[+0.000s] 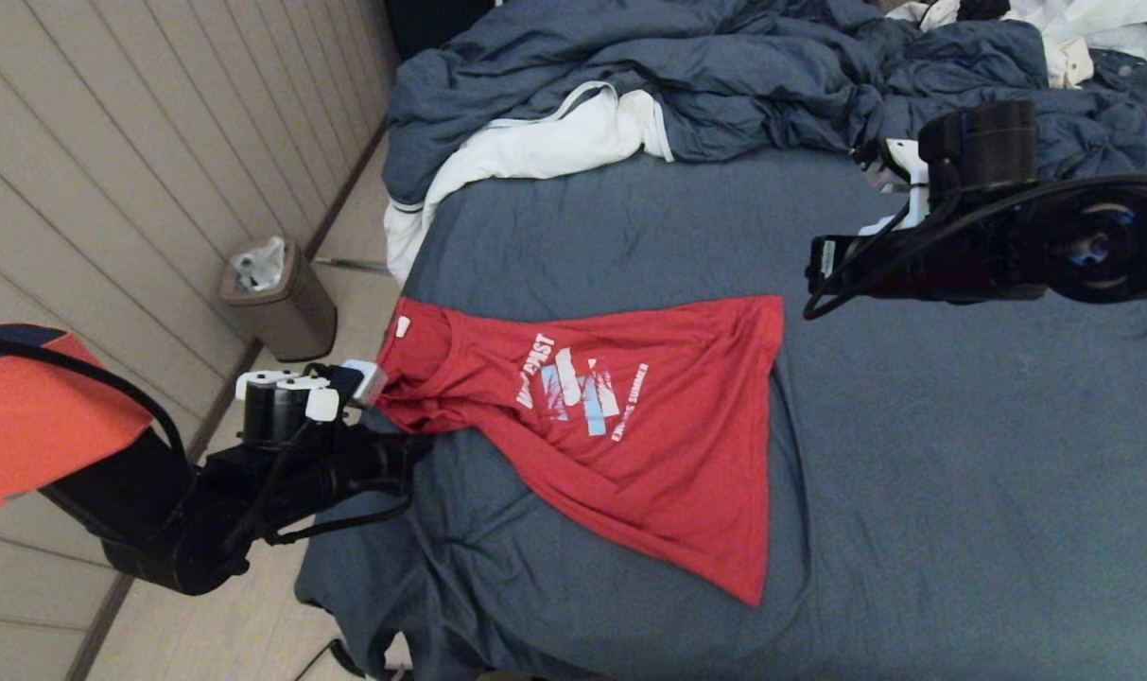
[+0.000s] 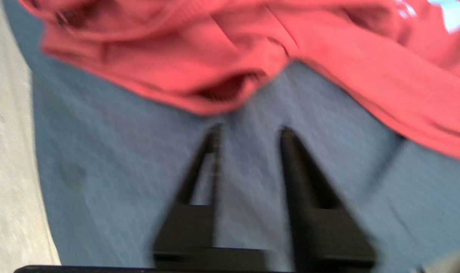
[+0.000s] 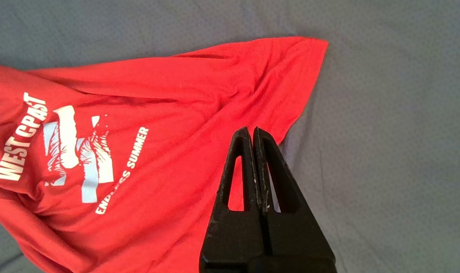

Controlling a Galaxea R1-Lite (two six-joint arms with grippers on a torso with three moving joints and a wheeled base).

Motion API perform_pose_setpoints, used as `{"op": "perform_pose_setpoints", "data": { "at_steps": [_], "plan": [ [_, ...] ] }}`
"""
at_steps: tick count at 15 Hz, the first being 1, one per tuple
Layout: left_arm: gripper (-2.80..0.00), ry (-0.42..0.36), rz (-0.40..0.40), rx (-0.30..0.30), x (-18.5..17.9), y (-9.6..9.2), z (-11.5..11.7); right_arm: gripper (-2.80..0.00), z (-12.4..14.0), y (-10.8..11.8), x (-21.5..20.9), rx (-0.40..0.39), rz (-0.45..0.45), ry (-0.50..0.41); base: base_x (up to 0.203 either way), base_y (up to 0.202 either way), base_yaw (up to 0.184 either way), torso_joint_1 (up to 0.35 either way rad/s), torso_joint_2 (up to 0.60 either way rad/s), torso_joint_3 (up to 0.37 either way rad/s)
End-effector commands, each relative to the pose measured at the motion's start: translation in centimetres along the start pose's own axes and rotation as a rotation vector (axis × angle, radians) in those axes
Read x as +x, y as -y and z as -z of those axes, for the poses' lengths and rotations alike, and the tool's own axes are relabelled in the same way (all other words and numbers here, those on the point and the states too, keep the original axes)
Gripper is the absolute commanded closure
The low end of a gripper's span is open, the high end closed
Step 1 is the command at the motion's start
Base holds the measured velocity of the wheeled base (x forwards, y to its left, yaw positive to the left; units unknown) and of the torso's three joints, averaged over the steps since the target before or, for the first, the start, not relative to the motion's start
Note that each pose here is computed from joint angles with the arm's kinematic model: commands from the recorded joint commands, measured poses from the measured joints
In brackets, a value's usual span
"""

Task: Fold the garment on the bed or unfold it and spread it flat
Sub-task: Unford the red T-shirt

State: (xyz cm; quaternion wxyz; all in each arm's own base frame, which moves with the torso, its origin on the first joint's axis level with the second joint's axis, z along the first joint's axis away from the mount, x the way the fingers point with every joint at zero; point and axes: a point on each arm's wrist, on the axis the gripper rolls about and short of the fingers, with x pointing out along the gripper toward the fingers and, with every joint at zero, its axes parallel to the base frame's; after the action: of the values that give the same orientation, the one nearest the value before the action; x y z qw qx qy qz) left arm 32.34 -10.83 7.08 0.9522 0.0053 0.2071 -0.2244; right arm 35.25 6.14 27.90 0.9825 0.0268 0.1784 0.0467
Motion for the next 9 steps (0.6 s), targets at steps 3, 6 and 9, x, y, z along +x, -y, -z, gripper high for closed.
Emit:
{"op": "perform_pose_setpoints", "data": {
  "at_steps": [3,6,9],
  "plan": [
    [-2.80,-0.007,-0.018,-0.007,2.0,-0.7,1.0,0.00,0.3,-0.3,0.3,0.000,-0.034,-0.017,0.000,0.000,0.000,0.000,0.00,0.000],
    [-2.80,-0.004,-0.035,-0.014,2.3,-1.4,0.9,0.00,0.5,-0.4,0.7,-0.002,-0.039,-0.022,0.000,0.000,0.000,0.000,0.00,0.000],
    [-2.80,0.019,-0.048,-0.019,2.6,-1.9,0.5,0.00,0.6,-0.6,0.9,-0.005,-0.048,-0.027,0.000,0.000,0.000,0.000,0.00,0.000]
  ]
}}
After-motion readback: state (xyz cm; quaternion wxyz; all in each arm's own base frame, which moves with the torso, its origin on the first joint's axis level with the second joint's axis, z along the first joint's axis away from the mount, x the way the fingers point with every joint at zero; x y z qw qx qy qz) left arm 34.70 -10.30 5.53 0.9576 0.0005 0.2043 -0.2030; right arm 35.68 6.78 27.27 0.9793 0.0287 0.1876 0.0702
